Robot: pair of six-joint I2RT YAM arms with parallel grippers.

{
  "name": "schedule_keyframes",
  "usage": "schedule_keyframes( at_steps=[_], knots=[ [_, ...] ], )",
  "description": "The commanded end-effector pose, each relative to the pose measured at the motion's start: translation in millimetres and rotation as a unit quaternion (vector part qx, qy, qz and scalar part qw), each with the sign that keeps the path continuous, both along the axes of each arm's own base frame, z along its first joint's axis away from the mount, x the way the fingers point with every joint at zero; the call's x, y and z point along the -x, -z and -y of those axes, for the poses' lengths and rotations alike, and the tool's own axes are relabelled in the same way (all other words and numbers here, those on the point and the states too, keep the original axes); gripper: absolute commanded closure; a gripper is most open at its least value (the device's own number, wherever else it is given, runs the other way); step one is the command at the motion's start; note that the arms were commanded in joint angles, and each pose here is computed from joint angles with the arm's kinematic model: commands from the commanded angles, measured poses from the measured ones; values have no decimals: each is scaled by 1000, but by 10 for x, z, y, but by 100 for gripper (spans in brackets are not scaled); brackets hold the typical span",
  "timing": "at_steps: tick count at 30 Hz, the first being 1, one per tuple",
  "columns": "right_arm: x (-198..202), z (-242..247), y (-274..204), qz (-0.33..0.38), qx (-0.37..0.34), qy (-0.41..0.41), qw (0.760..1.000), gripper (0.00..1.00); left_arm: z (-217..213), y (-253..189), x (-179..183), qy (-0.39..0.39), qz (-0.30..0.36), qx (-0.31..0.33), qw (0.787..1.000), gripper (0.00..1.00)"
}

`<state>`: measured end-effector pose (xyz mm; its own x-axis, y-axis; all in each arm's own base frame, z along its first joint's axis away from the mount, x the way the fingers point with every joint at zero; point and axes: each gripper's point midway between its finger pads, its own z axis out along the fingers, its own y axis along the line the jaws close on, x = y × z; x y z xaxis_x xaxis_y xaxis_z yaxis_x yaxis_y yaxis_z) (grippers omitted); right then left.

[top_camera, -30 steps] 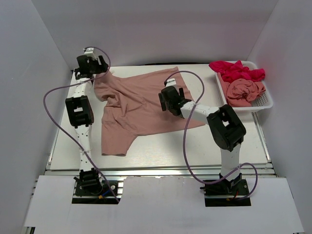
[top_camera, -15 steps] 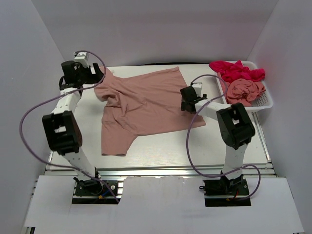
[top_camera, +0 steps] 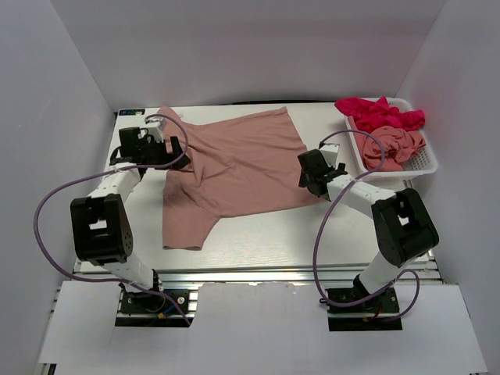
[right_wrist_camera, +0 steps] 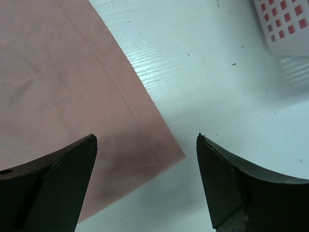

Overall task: Fold and stack the t-shirts
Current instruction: Flatten out the tshirt

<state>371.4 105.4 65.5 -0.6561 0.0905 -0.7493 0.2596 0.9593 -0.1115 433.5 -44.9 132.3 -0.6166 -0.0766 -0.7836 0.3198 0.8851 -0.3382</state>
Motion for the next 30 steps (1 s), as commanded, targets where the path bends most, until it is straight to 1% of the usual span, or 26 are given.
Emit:
schedule_keyframes(
  at_steps=[1,5,10,14,18,19,22,25,26,27,28,29,30],
  knots=[
    [50,103,-23,6,-9,28,1000,13,107,-77,51,30,4,-3,1000,2],
    [94,100,72,-2,-29,35,999,15,219,-83,-13,43,10,-12,999,2],
    [147,114,239,-14,-49,62,997,16,348,-101,-218,60,10,-24,998,2],
    [240,95,375,-24,-78,79,994,20,411,-79,-371,66,6,-19,998,2],
    [281,83,484,-34,-86,87,992,23,397,-149,-488,59,25,-20,998,2],
    [293,94,501,-35,-87,94,991,24,546,-159,-482,74,28,-21,997,2],
    [304,96,512,-29,-96,105,989,27,534,-161,-530,71,27,-24,997,2],
    [311,138,531,-19,-95,118,988,37,526,-180,-584,70,28,-27,997,2],
    [320,152,546,-19,-93,122,988,49,528,-194,-592,71,30,-27,997,2],
    [304,154,544,-14,-95,126,987,57,528,-228,-607,71,34,-27,997,2],
    [299,158,538,-11,-96,129,987,75,528,-248,-613,71,36,-27,996,2],
    [302,164,545,-9,-97,131,987,85,529,-268,-619,71,39,-28,996,2],
    [302,163,543,-6,-99,132,986,98,518,-303,-625,69,43,-31,996,2]
  ],
)
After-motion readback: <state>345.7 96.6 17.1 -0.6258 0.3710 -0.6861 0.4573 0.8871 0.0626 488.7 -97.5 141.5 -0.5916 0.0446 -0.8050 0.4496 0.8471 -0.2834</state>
